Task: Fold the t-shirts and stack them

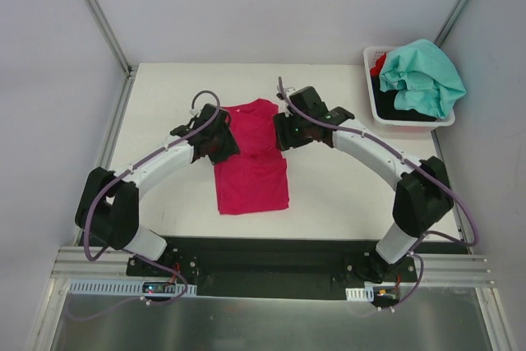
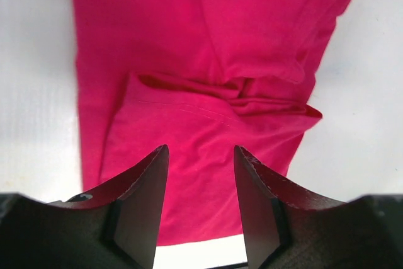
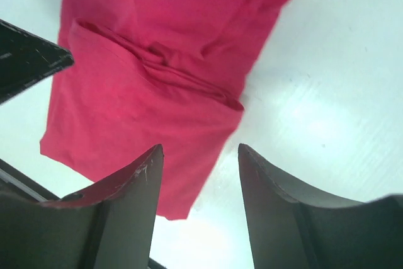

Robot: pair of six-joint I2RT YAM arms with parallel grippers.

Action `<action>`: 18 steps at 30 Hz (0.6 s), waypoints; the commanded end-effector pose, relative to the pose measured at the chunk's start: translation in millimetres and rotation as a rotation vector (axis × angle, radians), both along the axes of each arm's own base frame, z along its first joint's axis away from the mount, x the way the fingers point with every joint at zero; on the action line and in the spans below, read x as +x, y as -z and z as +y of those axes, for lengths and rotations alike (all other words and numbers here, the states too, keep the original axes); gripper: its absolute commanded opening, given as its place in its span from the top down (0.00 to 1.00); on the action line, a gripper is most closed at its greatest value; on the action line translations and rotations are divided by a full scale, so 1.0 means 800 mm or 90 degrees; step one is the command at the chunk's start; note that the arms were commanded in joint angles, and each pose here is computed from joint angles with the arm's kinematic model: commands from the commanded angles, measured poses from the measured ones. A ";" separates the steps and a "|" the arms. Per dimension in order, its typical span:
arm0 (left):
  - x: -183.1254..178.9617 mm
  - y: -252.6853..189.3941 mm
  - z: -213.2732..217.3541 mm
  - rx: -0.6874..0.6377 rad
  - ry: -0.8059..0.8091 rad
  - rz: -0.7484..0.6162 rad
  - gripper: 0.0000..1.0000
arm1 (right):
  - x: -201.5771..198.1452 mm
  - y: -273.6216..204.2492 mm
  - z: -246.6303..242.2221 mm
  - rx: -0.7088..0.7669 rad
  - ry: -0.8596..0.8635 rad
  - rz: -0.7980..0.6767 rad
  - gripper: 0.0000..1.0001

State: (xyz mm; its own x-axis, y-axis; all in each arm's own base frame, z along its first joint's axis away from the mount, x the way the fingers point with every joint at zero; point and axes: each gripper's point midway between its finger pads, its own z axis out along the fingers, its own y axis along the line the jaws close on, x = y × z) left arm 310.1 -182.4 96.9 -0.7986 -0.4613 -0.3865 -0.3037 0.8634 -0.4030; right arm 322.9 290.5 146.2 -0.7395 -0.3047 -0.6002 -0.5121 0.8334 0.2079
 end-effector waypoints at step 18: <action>0.048 0.046 0.010 0.054 -0.014 0.014 0.55 | 0.009 0.014 -0.029 0.029 0.026 0.013 0.46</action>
